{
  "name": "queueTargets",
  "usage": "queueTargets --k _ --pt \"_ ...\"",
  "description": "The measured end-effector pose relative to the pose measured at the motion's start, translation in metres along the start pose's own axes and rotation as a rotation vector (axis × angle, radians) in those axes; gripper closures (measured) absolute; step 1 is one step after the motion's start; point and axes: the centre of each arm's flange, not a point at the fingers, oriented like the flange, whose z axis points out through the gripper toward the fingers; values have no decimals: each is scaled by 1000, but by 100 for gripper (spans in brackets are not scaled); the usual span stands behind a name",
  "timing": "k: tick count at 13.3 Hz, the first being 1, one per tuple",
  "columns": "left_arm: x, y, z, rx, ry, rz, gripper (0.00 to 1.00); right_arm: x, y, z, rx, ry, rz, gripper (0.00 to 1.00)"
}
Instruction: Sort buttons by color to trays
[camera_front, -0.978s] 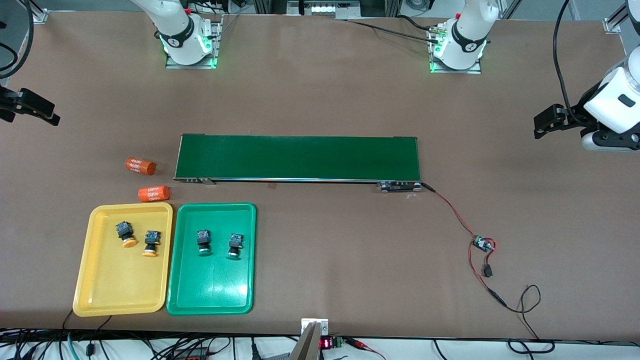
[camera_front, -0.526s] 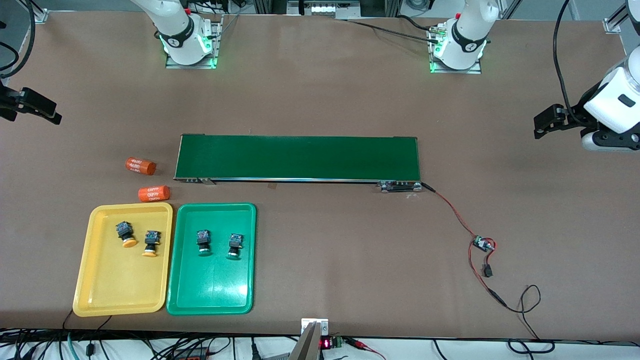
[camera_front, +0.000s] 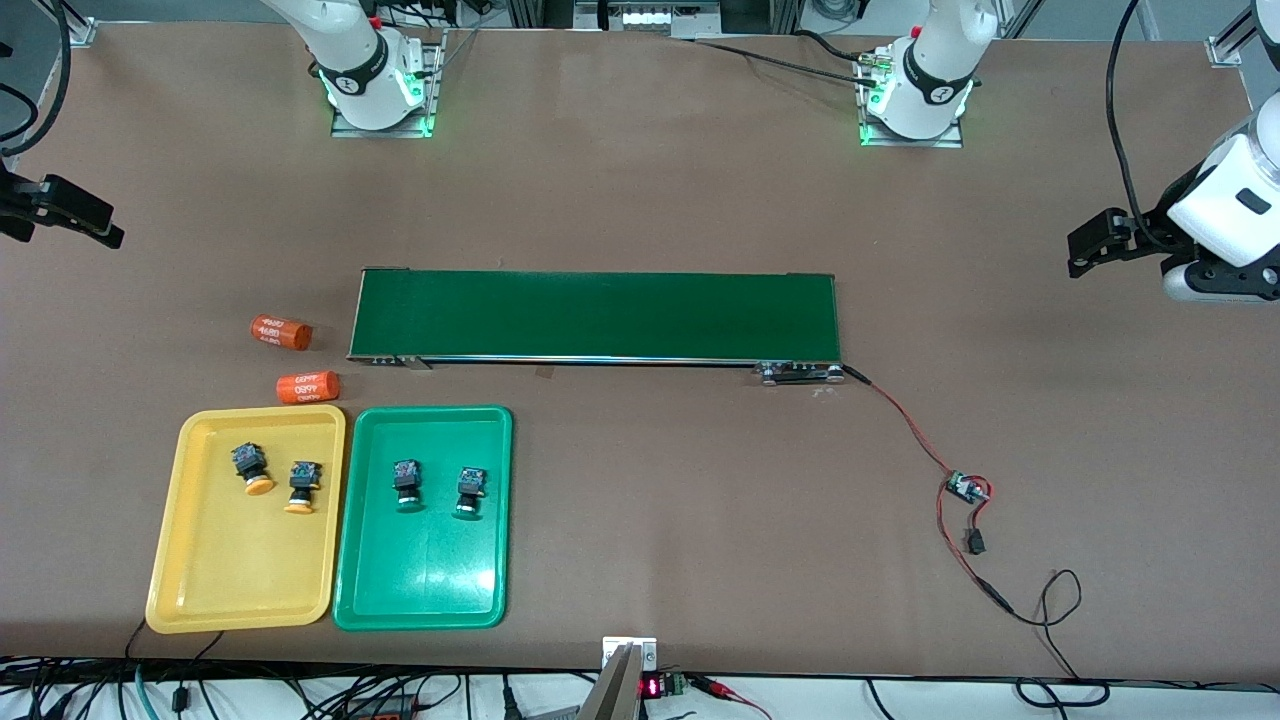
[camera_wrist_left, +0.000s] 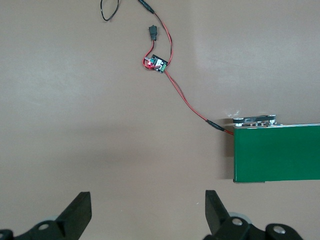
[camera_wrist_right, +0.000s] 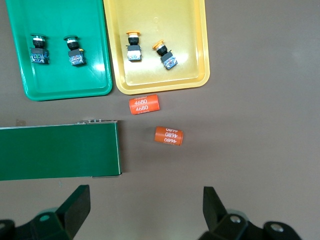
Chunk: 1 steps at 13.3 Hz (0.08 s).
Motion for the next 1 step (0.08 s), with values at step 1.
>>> queueTargets --k 1 --pt "0 0 0 0 0 0 0 0 0 0 0 0 0 0"
